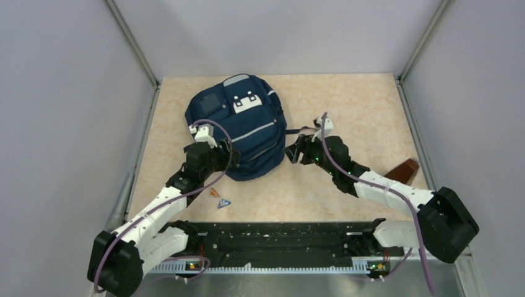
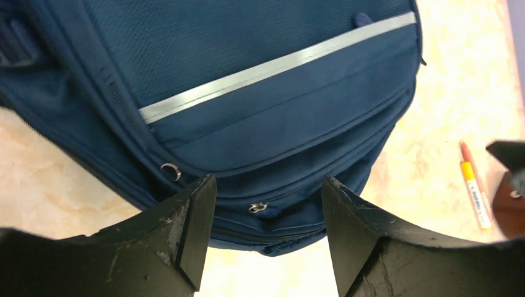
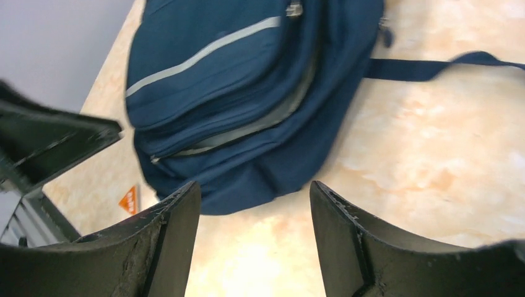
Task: Pack the student bag
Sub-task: Place the book in the student bag, then zip the student bag at the center of the board.
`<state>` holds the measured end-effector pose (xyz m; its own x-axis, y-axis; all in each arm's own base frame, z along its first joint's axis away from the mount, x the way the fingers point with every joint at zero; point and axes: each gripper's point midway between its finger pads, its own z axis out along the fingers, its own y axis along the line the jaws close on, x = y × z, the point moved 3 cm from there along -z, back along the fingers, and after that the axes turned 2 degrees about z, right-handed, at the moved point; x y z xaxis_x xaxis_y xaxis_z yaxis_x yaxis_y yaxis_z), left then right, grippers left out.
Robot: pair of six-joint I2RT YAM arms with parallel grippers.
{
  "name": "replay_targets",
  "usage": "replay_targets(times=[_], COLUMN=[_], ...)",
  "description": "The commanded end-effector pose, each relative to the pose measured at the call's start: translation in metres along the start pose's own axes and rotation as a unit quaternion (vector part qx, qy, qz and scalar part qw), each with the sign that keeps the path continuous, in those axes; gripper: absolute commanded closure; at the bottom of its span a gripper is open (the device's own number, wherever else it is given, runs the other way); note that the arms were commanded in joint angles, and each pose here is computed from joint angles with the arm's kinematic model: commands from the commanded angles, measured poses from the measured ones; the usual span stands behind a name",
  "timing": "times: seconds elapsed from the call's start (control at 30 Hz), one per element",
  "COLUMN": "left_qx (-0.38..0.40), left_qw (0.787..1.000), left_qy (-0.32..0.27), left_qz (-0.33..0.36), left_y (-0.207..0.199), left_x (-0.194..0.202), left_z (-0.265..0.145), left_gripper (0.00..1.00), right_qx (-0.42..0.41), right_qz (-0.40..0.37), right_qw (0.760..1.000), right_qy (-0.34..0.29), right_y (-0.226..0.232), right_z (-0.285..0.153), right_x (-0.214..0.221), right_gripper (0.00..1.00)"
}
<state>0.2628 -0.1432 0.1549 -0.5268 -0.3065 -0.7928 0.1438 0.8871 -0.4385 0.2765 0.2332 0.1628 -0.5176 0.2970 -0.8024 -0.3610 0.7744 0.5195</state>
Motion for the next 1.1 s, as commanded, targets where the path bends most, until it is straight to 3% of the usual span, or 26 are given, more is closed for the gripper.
replay_targets(times=[0.0,0.13,0.4,0.57,0.8,1.07], left_qx=[0.027,0.030,-0.006,-0.039,-0.028,-0.031], left_qw=[0.996,0.993,0.992,0.991,0.987,0.984], left_qy=[-0.017,-0.025,-0.029,-0.018,-0.024,-0.015], left_qz=[-0.080,-0.115,-0.123,-0.123,-0.157,-0.176], left_y=[0.005,0.018,0.041,0.056,0.058,0.064], left_x=[-0.009,-0.010,-0.009,0.001,0.009,0.019], left_z=[0.000,0.005,0.011,0.013,0.016,0.025], left_gripper=[0.32,0.33,0.35,0.35,0.35,0.43], right_qx=[-0.037,-0.061,-0.104,-0.105,-0.087,-0.051], right_qz=[-0.079,-0.125,-0.131,-0.139,-0.147,-0.167], right_qw=[0.996,0.990,0.981,0.976,0.975,0.974], right_qy=[-0.013,0.023,0.097,0.131,0.142,0.142], right_y=[0.051,0.090,0.132,0.139,0.138,0.135], right_z=[0.002,0.020,0.067,0.086,0.097,0.107], right_x=[-0.009,0.020,0.061,0.079,0.094,0.106], right_gripper=[0.38,0.45,0.50,0.50,0.50,0.50])
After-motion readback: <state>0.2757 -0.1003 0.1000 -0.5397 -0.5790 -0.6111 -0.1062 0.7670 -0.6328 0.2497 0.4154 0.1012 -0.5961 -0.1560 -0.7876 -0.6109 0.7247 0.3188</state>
